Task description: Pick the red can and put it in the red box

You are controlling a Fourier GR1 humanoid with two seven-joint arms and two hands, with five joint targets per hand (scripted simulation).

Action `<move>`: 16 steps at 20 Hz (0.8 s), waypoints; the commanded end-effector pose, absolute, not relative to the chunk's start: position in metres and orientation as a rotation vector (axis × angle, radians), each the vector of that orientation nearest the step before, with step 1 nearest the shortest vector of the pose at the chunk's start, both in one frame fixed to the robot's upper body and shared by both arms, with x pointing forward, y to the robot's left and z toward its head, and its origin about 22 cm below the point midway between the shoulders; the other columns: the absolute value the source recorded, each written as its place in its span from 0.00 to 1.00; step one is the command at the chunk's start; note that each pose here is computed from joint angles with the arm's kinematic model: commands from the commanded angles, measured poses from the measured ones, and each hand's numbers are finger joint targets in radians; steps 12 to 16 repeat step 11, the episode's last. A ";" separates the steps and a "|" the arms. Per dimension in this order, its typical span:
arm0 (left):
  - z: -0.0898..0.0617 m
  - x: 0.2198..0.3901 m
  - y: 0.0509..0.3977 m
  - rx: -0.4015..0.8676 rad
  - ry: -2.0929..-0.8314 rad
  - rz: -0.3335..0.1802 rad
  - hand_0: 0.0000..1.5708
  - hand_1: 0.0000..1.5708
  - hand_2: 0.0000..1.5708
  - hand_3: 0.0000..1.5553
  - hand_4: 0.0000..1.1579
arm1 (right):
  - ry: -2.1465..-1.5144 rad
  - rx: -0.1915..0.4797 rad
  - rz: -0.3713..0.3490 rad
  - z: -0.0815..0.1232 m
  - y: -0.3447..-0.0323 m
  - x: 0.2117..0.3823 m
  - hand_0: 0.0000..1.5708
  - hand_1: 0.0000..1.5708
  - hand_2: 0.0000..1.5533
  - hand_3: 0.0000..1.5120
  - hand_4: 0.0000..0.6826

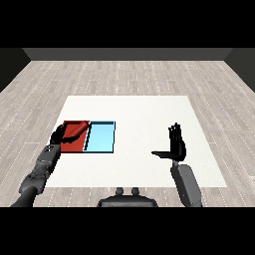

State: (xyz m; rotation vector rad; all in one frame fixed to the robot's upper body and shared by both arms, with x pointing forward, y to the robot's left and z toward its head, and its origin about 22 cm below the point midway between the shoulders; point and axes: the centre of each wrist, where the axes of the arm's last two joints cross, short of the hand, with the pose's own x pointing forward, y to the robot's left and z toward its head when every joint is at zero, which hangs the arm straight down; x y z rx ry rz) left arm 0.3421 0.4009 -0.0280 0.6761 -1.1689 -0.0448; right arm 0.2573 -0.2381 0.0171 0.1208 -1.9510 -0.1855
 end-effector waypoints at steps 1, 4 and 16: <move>-0.006 0.360 0.391 0.488 -1.549 0.147 0.65 0.65 0.61 0.00 0.00 | -1.963 0.133 -0.199 0.016 -0.240 0.254 0.00 0.00 0.00 0.00 0.00; -0.002 0.379 0.347 0.191 -1.804 0.265 0.00 0.00 0.00 0.00 0.00 | -1.969 0.156 -0.161 0.021 -0.237 0.261 0.00 0.00 0.00 0.00 0.00; -0.035 0.352 0.284 -0.152 -1.997 0.312 0.00 0.00 0.00 0.00 0.00 | -1.973 0.153 -0.072 0.016 -0.239 0.257 0.00 0.00 0.00 0.00 0.00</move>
